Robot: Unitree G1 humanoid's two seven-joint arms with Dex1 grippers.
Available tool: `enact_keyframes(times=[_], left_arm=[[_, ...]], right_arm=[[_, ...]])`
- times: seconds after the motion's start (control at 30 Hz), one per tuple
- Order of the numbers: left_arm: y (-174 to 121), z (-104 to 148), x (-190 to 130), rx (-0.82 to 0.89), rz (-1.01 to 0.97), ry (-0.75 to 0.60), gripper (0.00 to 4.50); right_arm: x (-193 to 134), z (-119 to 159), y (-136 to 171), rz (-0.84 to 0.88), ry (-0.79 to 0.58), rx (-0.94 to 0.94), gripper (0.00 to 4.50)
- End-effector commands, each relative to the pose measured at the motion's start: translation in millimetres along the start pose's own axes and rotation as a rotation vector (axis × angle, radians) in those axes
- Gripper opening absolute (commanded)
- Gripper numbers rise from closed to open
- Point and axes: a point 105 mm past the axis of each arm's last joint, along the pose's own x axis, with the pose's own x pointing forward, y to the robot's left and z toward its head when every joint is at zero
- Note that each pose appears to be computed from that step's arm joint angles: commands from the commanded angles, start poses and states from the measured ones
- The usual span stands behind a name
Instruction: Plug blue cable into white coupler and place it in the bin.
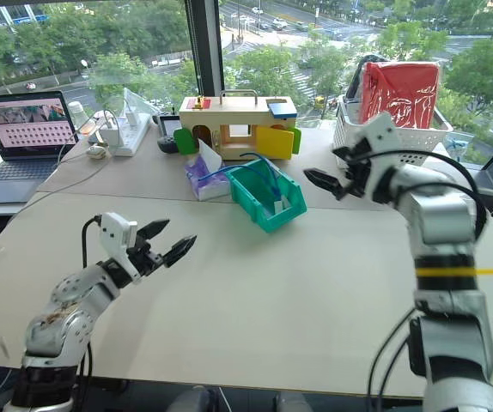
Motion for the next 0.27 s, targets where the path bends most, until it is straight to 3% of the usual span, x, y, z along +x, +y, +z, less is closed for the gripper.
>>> enact_keyframes(times=[0.03, 0.27], left_arm=[[10, 11, 11, 0.021, -0.007, -0.017, 4.5], [13, 8, 31, 0.055, -0.125, 0.064, 4.5]], right_arm=[[-41, 5, 5, -0.074, -0.031, -0.034, 4.48], [-62, -37, 34, -0.153, 0.039, 0.022, 4.48]])
